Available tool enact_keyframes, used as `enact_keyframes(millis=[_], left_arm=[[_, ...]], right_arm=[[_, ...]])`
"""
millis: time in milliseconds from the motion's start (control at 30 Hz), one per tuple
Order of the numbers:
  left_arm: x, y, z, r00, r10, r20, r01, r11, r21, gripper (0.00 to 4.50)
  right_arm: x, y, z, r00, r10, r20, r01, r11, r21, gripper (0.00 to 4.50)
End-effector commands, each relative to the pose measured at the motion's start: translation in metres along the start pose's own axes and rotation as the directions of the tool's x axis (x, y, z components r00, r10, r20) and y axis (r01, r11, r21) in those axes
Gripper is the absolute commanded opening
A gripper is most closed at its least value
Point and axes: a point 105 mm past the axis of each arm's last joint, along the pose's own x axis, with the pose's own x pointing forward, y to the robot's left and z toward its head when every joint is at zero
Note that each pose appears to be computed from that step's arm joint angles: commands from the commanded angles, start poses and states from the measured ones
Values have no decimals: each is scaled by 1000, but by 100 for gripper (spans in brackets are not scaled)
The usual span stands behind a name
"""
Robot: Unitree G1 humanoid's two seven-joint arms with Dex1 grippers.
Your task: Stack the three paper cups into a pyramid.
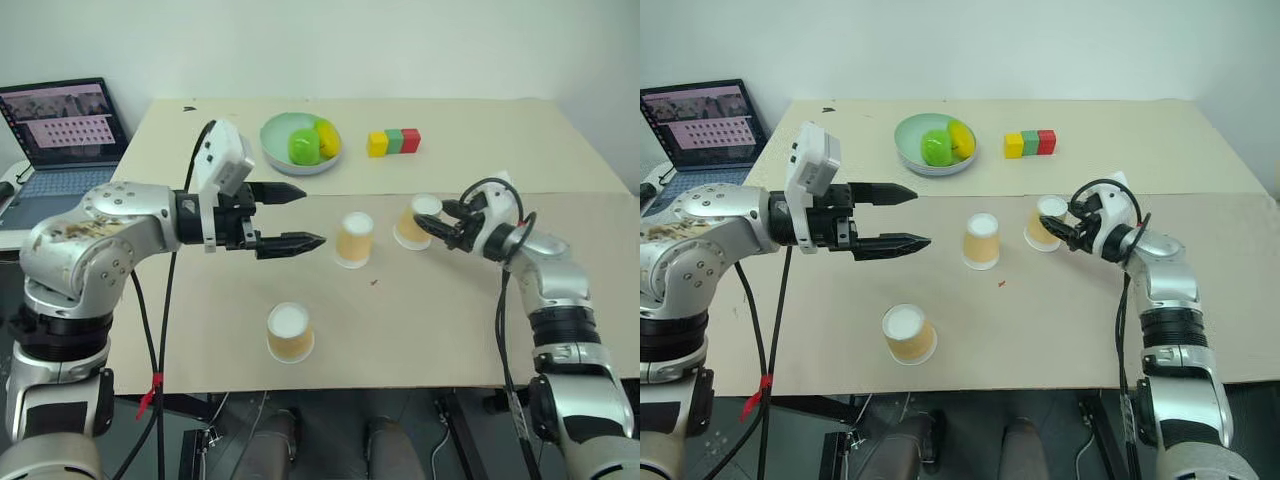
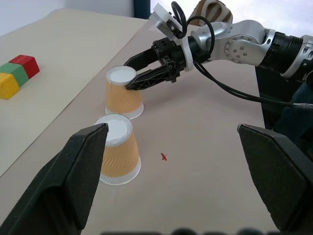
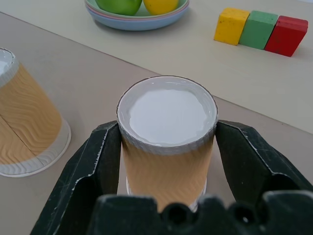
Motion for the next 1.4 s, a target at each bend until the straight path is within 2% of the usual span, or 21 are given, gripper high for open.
enact_keyframes(millis=[33,167,200,300,500,633,867,1000,1167,1300,1400], left_arm=[[-2,-4,12,999,9,34,-11,999,46,450],[-3,-3,12,999,18,39,-20,999,42,450],[-3,-2,11,999,22,41,-23,999,41,450],[-4,-1,10,999,27,43,-29,999,39,450],[-3,0,9,999,25,47,-27,999,37,450],[-4,0,9,999,25,47,-27,999,35,450],[-4,0,8,999,25,47,-26,999,30,450],[-4,1,6,999,17,44,-19,999,27,450],[0,1,7,999,8,53,-10,1000,30,450],[0,0,8,998,6,55,-8,999,34,450],[-3,0,9,999,11,52,-12,999,33,450]], right_arm=[[10,6,-3,999,40,-15,-40,999,-15,277],[9,5,-4,999,48,-21,-49,999,-10,277],[8,4,-5,999,49,-21,-49,999,-4,373],[5,1,-5,999,36,-22,-36,999,-5,447],[-6,-3,5,999,44,3,-44,999,29,447],[-30,0,19,994,109,6,-109,994,8,447],[-73,-10,35,996,81,-34,-83,995,-57,447],[-88,6,50,990,135,-29,-137,987,-79,447],[-75,22,47,989,150,-5,-151,986,-67,447],[-64,19,37,991,135,-15,-136,989,-50,447],[-57,27,41,985,174,-7,-174,984,-48,447]])
